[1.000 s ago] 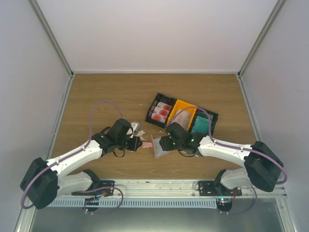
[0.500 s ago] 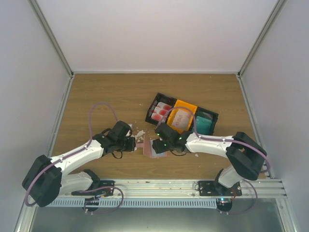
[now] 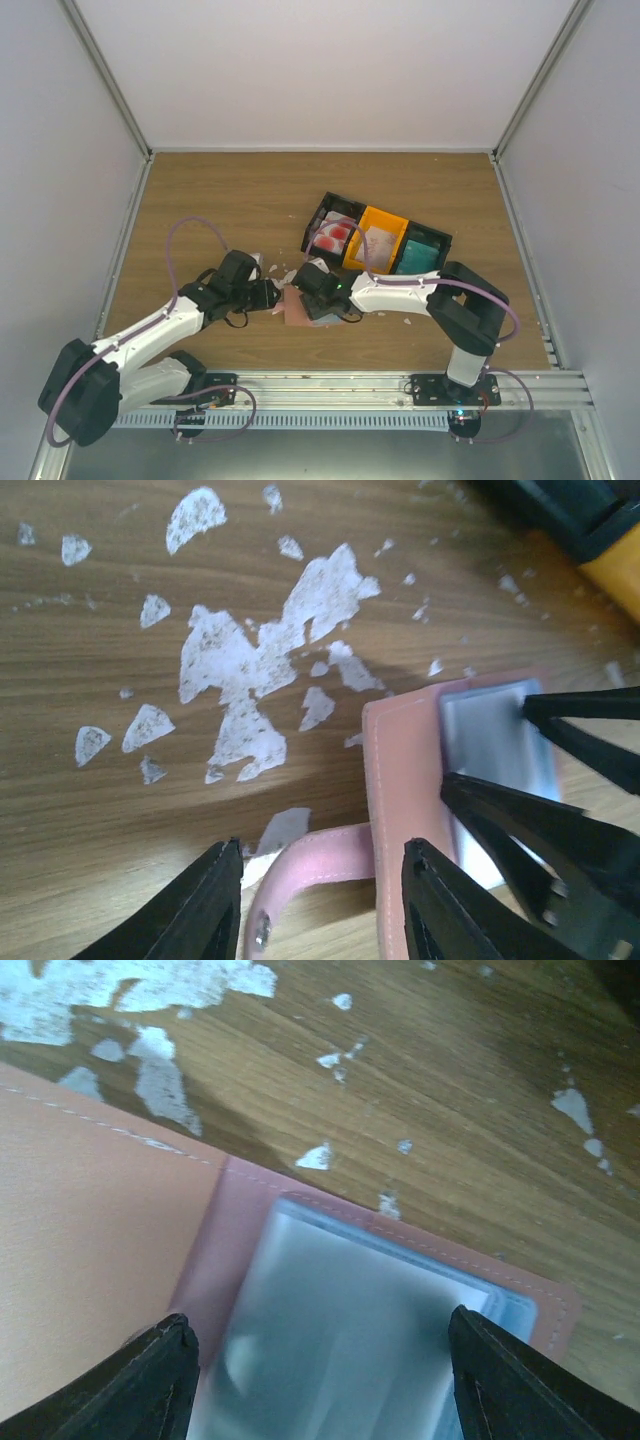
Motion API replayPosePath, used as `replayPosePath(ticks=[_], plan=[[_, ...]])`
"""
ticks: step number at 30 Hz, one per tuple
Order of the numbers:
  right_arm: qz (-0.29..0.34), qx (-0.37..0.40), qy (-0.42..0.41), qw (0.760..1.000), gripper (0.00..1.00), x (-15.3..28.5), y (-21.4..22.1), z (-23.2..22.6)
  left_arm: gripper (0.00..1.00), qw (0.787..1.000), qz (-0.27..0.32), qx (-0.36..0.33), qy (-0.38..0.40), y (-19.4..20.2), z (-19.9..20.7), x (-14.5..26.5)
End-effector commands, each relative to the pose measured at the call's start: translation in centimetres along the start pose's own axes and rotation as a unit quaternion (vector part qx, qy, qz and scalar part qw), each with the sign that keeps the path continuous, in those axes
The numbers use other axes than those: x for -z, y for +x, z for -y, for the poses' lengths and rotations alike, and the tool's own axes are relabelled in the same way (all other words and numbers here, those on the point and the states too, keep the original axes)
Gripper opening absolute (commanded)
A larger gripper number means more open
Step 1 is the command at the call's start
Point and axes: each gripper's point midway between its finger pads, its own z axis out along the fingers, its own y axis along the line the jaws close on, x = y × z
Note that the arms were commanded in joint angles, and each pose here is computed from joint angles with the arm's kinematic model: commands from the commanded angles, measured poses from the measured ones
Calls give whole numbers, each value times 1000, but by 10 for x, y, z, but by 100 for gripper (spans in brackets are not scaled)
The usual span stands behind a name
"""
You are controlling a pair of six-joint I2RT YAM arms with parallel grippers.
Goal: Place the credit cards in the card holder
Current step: Open the card holder at the center of the board.
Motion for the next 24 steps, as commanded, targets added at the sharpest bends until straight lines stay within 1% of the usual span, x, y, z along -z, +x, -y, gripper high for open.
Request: replayPosePath(ticks=[1,3,6,8,11,16,19,24], plan=[[-21,13,55,998,69,-8,14,18,46,997,35,12,64,-10,18,11],[-21,10,63,998,70,-7,14,21,42,995,33,6,96,-9,26,11],[-20,3,47,999,70,-7,12,15,25,988,6,-15,151,-4,45,10],[-20,-2,36,999,69,-7,9,9,20,983,-4,-23,180,-3,56,12],[-21,-13,26,999,69,-8,8,5,15,979,2,-25,202,-4,63,14],[-7,-34,16,999,69,3,-1,4,12,980,-26,-18,197,8,56,-2],[8,-41,5,999,66,14,-12,5,12,979,-48,-10,195,20,49,-14],[14,-38,-6,999,64,17,-26,17,13,984,-73,-2,162,31,33,-32]])
